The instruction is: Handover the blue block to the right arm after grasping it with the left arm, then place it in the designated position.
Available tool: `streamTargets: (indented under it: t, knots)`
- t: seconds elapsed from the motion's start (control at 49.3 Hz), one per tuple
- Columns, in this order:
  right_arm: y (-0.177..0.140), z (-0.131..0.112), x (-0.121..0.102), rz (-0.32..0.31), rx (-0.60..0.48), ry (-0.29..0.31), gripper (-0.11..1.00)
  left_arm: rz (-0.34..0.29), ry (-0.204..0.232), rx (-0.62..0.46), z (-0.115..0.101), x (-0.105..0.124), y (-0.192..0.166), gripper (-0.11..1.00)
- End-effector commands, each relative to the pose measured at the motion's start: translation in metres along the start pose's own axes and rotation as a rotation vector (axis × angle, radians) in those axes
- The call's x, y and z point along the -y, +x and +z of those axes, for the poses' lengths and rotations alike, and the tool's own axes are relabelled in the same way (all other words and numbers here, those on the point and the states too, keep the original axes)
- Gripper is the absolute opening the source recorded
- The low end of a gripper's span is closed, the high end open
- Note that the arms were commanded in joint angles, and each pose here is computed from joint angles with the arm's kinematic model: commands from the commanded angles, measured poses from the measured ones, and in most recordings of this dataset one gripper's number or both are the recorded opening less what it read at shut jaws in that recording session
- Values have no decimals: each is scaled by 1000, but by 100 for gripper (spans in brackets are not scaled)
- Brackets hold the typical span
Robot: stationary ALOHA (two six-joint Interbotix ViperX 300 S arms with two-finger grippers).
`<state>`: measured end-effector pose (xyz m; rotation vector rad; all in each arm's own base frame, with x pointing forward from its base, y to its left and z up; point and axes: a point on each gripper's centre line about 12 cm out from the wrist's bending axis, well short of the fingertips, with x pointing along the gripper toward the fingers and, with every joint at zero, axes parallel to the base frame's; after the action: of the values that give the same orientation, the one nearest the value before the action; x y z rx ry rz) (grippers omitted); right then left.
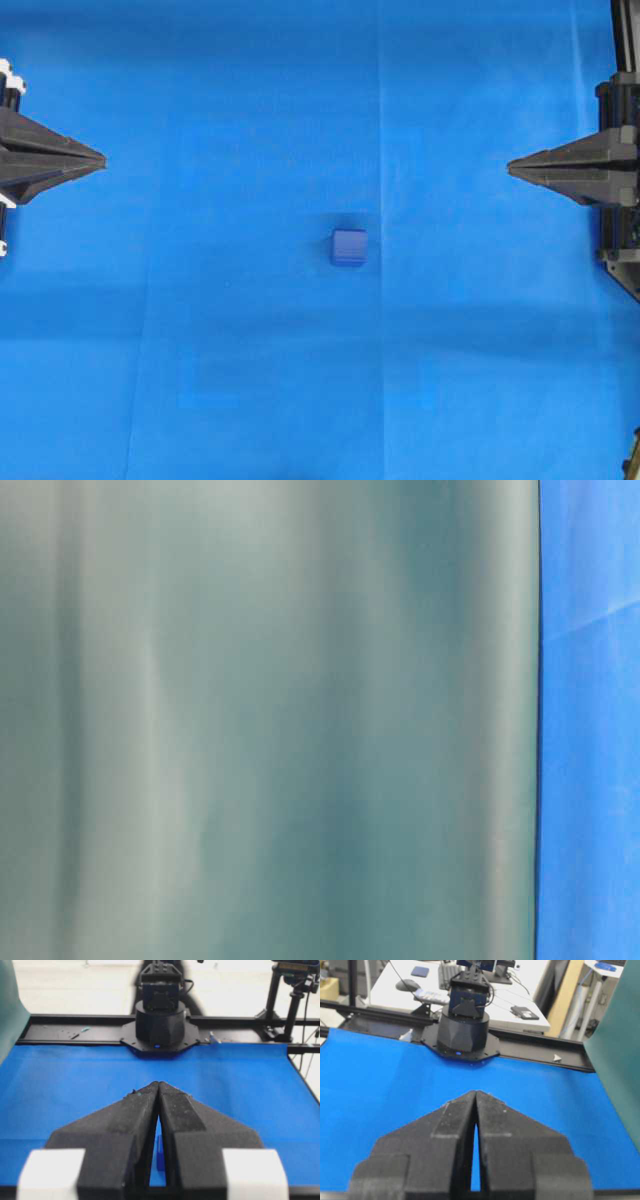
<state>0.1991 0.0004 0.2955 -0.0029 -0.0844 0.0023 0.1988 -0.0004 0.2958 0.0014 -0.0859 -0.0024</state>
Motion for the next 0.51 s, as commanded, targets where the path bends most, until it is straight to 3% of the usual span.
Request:
streamTargets:
  t: [0.0,0.142,0.487]
  knots:
    - [4,4,-1,4,6,2,1,1,-9,14,5,0,2,0]
    - [11,0,-1,4,-72,3,-2,1,-9,14,5,0,2,0]
    - [12,5,0,1,-63,5,-2,2,-6,6,4,0,2,0]
